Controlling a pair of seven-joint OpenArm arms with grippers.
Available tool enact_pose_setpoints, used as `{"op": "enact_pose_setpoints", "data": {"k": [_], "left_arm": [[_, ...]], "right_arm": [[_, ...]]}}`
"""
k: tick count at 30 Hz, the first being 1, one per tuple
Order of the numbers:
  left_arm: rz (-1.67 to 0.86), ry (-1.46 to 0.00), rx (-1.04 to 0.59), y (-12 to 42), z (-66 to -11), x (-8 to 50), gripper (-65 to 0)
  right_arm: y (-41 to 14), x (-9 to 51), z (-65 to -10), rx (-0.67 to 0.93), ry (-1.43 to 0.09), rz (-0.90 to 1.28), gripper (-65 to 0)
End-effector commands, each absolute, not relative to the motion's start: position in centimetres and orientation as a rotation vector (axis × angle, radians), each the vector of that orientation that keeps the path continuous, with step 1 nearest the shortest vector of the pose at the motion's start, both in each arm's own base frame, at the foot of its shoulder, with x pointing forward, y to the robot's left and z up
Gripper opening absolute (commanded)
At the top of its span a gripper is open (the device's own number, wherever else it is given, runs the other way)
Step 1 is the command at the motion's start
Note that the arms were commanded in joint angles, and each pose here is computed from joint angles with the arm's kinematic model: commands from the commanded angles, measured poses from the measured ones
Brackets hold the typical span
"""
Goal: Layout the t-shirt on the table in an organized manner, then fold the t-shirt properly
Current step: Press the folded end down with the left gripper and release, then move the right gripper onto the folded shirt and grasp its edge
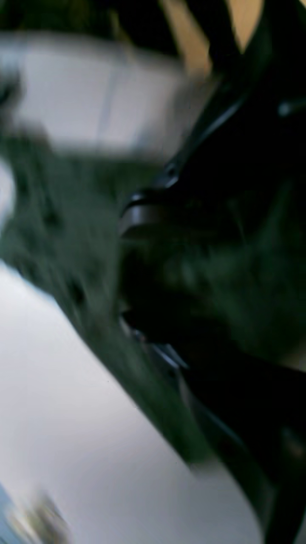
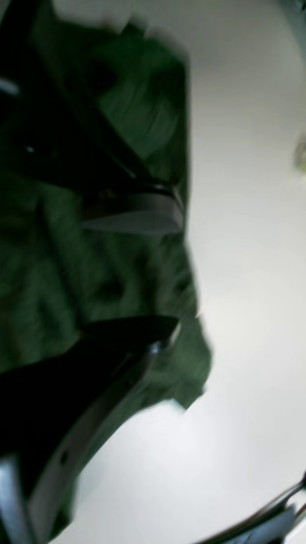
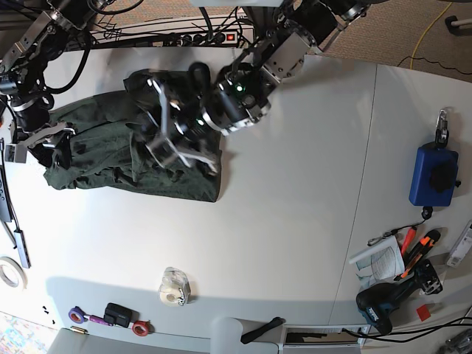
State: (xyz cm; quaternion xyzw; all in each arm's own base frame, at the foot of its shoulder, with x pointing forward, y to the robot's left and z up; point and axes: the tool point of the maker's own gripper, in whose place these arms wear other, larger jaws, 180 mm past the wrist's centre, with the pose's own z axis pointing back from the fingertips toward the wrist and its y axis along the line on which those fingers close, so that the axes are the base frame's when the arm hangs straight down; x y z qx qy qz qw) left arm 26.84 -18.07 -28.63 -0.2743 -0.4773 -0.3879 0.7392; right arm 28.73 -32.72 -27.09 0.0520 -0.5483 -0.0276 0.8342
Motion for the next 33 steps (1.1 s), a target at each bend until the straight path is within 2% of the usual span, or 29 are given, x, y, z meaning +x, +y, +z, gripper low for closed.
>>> {"op": "enact_pose_setpoints", "data": {"k": [1,6,11,18,26,28,33], "left_arm": [[-0.835,-1.11,-0.616,-18.3,-26.8,27.8,-37.1],[-0.786,-1.083,-0.521,-15.3,-29.0,29.9,-37.1],[-0.732,-1.06,-0.43,-11.8,-30.8,31.4,-37.1],[-0.691,-1.039,-0.324,-7.8,-32.5,32.6,-37.1],[-0.697,-1.021,-0.309,-7.0,-33.2,32.3,-37.1],[-0.697,-1.019,-0.31,-7.0,-33.3,32.2,-37.1],[-0.692,-1.011,-0.32,-7.1,-33.5,31.9,-37.1]], "right_arm": [[-32.5,29.5,-25.0,0.12,-1.234,-0.025,-34.1],[-28.0,30.9,-25.7,0.248,-1.218,0.061,-34.1],[-20.5,31.9,-28.5,0.366,-1.103,0.253,-34.1],[-14.2,33.0,-31.3,0.301,-0.966,0.533,-34.1],[-12.3,32.2,-34.3,0.173,-0.845,0.714,-34.5],[-12.2,32.0,-34.8,0.143,-0.824,0.743,-38.9],[-11.8,32.6,-34.1,0.144,-0.876,0.754,-56.1]]}}
